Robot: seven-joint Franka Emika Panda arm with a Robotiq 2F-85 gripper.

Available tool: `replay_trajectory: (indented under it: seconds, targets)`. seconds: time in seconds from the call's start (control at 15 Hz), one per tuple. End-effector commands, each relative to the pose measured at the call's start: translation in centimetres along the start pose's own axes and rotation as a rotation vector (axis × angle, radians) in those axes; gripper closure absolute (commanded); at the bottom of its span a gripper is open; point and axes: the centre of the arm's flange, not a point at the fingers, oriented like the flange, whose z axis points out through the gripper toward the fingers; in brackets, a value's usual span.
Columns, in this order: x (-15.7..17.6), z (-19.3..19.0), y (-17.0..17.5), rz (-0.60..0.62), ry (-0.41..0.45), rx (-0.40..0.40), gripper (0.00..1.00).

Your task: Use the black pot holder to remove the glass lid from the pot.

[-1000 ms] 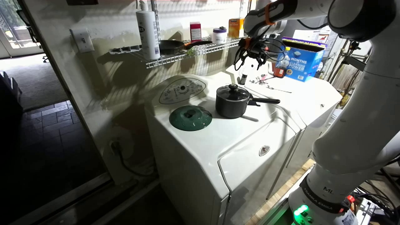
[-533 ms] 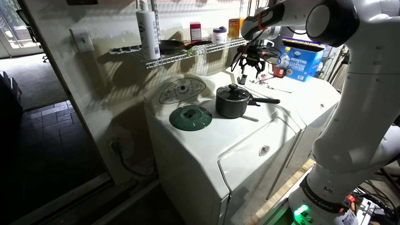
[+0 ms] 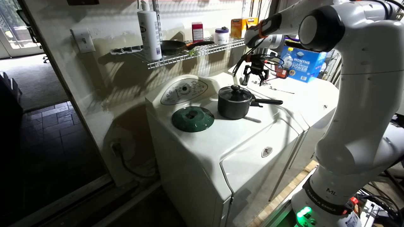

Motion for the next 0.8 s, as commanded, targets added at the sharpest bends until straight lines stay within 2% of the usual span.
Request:
replay_trajectory:
  seconds: [0.0, 0.27, 0.33, 0.67, 0.73]
  targets:
    - [1.0, 1.9, -0.7, -0.005, -0.027, 0.024, 0.0]
    - [1.4, 4.3, -0.8, -0.021, -0.021, 0.013, 0.0]
    - [0.8, 3.4, -0.5, -0.002, -0.016, -0.002, 0.0]
    - [0.9, 3.8, -0.5, -0.002, -0.016, -0.008, 0.0]
    - [1.2, 4.8, -1.4, 0.03, 0.002, -0.035, 0.0]
